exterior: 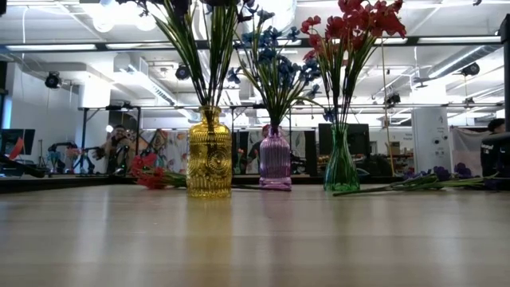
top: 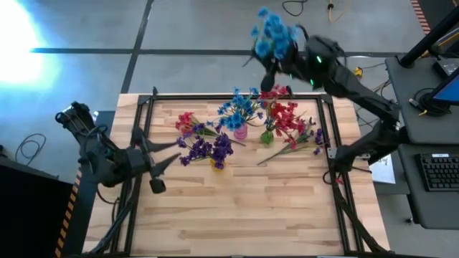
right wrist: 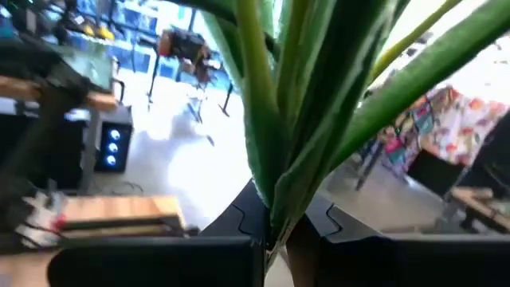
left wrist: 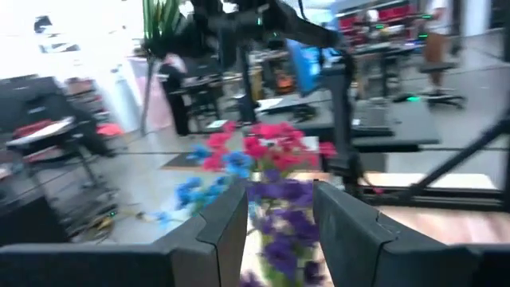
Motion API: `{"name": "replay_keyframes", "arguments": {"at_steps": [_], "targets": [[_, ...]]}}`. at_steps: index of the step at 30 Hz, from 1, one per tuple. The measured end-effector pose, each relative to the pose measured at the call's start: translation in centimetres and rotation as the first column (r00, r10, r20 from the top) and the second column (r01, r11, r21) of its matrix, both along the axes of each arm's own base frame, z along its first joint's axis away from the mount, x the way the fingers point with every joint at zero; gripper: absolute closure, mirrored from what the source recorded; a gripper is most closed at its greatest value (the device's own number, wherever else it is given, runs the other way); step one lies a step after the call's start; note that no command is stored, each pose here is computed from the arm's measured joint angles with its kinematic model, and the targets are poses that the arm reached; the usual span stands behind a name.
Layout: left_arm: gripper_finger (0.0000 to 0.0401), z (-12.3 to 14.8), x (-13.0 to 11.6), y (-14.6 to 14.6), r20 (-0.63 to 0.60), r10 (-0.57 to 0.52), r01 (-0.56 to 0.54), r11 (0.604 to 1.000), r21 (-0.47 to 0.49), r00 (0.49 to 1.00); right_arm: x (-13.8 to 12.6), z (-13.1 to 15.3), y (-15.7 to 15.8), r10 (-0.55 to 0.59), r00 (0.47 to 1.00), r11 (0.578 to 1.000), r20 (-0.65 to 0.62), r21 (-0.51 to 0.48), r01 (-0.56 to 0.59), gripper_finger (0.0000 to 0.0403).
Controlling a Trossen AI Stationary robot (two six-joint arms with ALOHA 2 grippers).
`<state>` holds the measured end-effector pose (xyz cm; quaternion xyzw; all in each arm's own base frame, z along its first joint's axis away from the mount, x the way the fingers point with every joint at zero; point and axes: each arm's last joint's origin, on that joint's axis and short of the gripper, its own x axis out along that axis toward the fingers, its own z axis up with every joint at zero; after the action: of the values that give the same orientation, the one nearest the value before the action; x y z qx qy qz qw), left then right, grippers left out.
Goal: Sort flowers into vase by color
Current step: Put the blue flowers into the pink vase
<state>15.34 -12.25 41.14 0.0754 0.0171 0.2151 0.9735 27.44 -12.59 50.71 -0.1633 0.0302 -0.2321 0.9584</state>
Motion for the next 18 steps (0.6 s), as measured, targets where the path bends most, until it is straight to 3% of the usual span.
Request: {"name": "replay_keyframes", "arguments": {"at_steps": [5, 10, 14, 18], "targets": [[0.0274, 0.2, -0.4, 0.5, 0.019, 0.053, -0.052, 0.998, -0.033, 0.998, -1.7, -2.6, -7.4, 0.024, 0.996, 0.994, -0.083, 0.107, -0.015, 0.0385], [0.0274, 0.3, -0.5, 0.7, 0.029, 0.133, -0.132, 0.990, -0.050, 0.991, -3.4, -4.5, -12.2, 0.140, 0.987, 0.969, -0.082, 0.217, -0.120, 0.0385], [0.0274, 0.2, -0.3, 0.6, 0.030, 0.205, -0.203, 0.977, -0.058, 0.978, -3.8, -5.8, -13.7, 0.155, 0.982, 0.953, -0.107, 0.279, -0.120, 0.0385], [0.0274, 0.0, -0.1, 0.4, 0.037, 0.211, -0.208, 0.975, -0.075, 0.977, -4.5, -6.1, -13.3, 0.157, 0.977, 0.946, -0.144, 0.306, -0.106, 0.0385]]}}
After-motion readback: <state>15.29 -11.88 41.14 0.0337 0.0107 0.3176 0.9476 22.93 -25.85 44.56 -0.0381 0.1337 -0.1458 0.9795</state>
